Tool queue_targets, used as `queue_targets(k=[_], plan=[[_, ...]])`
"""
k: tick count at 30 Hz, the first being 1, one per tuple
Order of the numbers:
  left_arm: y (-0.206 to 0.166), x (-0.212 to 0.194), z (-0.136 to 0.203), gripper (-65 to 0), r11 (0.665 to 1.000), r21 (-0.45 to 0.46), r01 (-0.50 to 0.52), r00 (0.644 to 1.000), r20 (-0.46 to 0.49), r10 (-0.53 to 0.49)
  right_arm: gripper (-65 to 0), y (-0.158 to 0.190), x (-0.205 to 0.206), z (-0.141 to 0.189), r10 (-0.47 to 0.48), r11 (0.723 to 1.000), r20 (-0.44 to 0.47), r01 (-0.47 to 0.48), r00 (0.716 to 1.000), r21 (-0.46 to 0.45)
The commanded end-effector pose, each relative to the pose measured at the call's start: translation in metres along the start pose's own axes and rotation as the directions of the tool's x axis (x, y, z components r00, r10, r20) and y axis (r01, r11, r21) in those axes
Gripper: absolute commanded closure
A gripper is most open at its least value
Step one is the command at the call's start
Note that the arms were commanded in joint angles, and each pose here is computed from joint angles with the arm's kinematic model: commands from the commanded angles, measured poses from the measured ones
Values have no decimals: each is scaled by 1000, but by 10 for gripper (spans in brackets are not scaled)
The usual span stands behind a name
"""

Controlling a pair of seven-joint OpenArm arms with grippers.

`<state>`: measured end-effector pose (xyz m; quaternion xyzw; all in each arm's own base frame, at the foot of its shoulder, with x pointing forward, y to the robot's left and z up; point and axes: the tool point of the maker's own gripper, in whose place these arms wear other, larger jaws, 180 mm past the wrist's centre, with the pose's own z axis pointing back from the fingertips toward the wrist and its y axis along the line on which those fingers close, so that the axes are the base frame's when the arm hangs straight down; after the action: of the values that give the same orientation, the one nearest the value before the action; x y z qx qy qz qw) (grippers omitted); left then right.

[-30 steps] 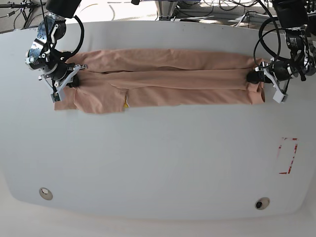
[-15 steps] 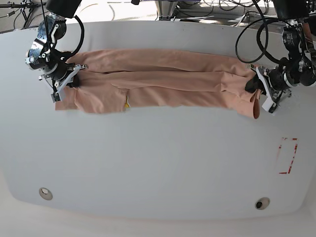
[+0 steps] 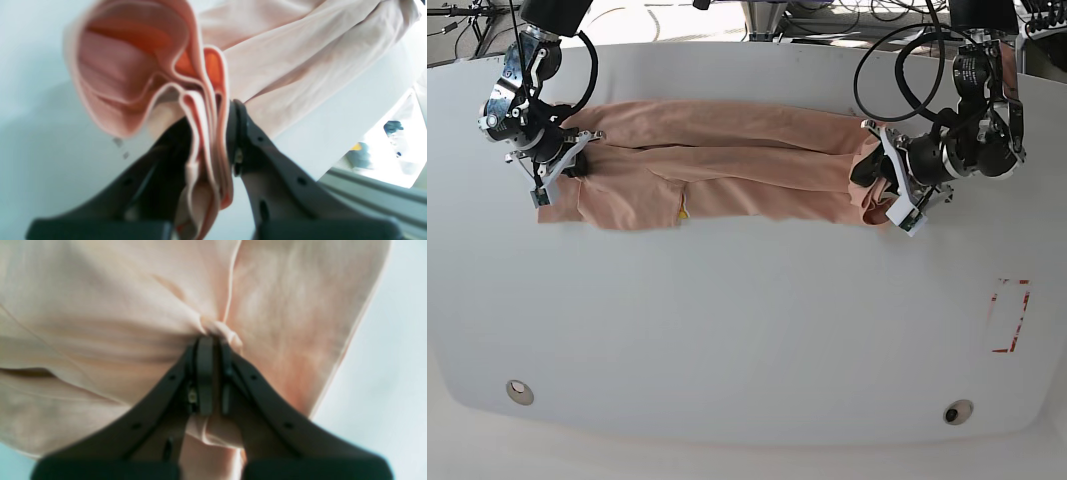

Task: Fold the T-shirt properly
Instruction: 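Fold the held strip end with the left gripper toward the right gripper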

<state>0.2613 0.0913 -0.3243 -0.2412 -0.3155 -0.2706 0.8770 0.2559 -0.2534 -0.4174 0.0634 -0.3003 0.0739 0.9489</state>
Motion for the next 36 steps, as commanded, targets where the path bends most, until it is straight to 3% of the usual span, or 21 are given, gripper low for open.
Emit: queue_targets(k=[1, 6, 14, 26, 29, 36], plan=[[-19, 22, -6, -17, 998, -59, 23, 997, 72, -19, -27, -6, 15, 6, 19, 1000, 40, -19, 999, -17], [-40, 34, -23, -18, 995, -93, 25, 995, 98, -16, -27, -6, 15, 6, 19, 1000, 40, -19, 999, -17], [-68, 40, -55, -18, 990, -103, 95, 995, 53, -90, -27, -6, 15, 6, 19, 1000, 40, -19, 999, -17], [-79, 45, -76, -25, 988, -148, 37, 998, 46, -31, -27, -7, 21, 5, 21, 1000, 52, -20, 998, -19], [-82, 43, -78, -74, 987, -159, 36, 999, 37, -31, -27, -7, 21, 5, 21, 1000, 52, -20, 998, -19], [-106, 43, -83, -300, 973, -217, 85, 996, 30, -81, -27, -8, 22, 6, 23, 1000, 53, -22, 998, -20]])
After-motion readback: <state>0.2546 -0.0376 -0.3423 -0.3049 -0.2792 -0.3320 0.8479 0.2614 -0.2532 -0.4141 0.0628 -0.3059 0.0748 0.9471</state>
